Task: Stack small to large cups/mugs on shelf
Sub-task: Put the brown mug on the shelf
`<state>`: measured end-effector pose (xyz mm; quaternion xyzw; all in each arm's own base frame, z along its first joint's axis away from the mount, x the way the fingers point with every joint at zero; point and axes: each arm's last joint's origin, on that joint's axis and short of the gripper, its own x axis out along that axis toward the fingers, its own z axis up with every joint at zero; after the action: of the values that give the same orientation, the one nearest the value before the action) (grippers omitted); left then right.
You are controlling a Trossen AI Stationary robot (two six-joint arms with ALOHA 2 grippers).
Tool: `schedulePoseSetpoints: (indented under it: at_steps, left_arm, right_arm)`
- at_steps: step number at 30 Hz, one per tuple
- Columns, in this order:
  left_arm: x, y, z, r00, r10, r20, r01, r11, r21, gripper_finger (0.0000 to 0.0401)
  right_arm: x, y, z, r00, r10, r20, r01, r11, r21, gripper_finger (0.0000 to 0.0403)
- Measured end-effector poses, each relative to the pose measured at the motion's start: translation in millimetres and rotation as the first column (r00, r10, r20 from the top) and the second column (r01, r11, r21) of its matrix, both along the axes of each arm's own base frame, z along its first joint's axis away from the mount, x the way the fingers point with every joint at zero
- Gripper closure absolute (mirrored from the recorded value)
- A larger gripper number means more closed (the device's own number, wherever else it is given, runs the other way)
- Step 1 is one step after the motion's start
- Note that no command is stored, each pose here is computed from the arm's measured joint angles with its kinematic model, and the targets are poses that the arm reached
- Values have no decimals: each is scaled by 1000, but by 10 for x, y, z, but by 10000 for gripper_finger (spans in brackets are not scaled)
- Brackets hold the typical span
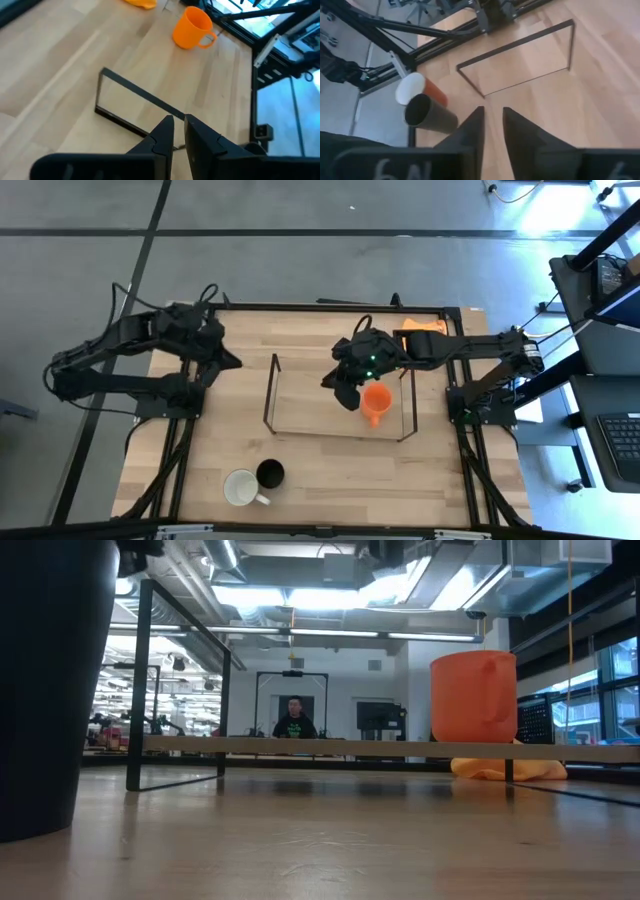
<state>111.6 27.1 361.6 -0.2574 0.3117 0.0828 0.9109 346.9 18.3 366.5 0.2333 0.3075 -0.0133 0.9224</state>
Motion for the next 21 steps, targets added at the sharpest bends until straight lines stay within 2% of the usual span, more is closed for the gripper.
schedulePoseSetpoints:
  at_steps: [3,5,11,16,21]
  left_arm:
    - [-73,-57,11,1000,-17,8,17,1000,-15,362]
    - [-112,-90,23,999,-36,21,36,999,-14,362]
    - [-200,-129,27,999,4,39,-3,1000,-6,362]
    - [-228,-169,-128,999,9,31,-7,998,-65,362]
    - [-217,-230,-354,998,20,65,-8,983,-184,362]
  right_arm:
    - [50,32,-31,1000,-8,7,7,1000,28,299]
    - [109,60,-9,998,-9,63,6,999,42,286]
    - [195,190,58,985,-6,172,-10,996,93,285]
    - [207,407,85,976,26,214,-55,990,131,295]
    - [149,661,122,969,86,232,-127,978,167,297]
